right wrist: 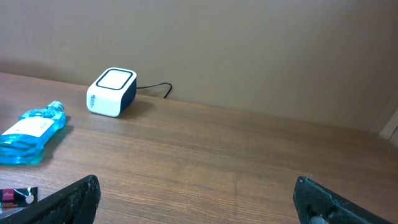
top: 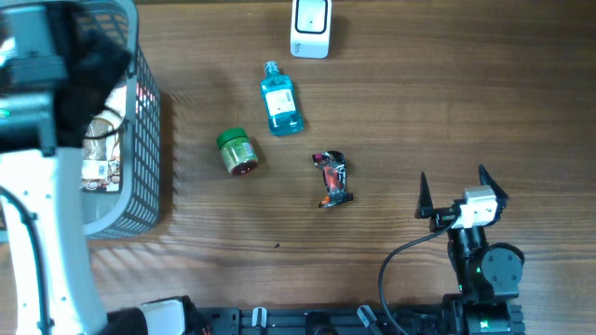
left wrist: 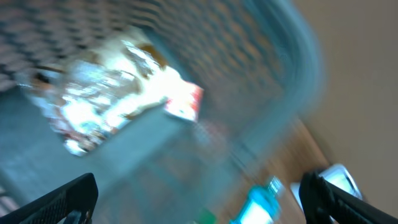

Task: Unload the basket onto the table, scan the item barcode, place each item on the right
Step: 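Reach the left gripper into the basket and grasp the brown PanTree bag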

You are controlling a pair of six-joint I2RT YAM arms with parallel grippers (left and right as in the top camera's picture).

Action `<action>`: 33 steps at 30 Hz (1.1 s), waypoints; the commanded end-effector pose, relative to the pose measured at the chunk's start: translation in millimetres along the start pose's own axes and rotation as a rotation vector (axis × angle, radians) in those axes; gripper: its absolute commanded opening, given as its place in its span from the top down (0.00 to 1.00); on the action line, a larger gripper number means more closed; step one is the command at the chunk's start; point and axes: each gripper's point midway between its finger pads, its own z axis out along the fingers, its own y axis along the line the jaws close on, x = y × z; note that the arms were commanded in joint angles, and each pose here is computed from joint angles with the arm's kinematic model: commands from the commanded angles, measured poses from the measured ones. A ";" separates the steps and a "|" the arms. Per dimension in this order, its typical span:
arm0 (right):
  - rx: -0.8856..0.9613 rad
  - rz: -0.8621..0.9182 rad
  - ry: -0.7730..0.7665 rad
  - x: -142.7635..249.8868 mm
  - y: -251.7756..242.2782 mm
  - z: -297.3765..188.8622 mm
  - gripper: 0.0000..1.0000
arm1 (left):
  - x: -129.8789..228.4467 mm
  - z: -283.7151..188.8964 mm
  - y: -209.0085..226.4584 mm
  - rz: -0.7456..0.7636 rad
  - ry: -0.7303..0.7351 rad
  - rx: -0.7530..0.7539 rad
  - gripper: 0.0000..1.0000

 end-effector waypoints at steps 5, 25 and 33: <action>-0.017 -0.012 -0.004 -0.6 3.0 0.0 0.00 | -50.2 74.9 57.2 0.333 0.041 -0.153 0.00; -0.017 -0.012 -0.004 -0.6 3.0 0.0 0.00 | 52.6 264.5 177.8 1.032 0.585 -0.569 0.00; -0.017 -0.012 -0.004 -0.6 3.0 0.0 0.00 | 83.4 278.8 232.3 1.055 0.610 -0.671 0.00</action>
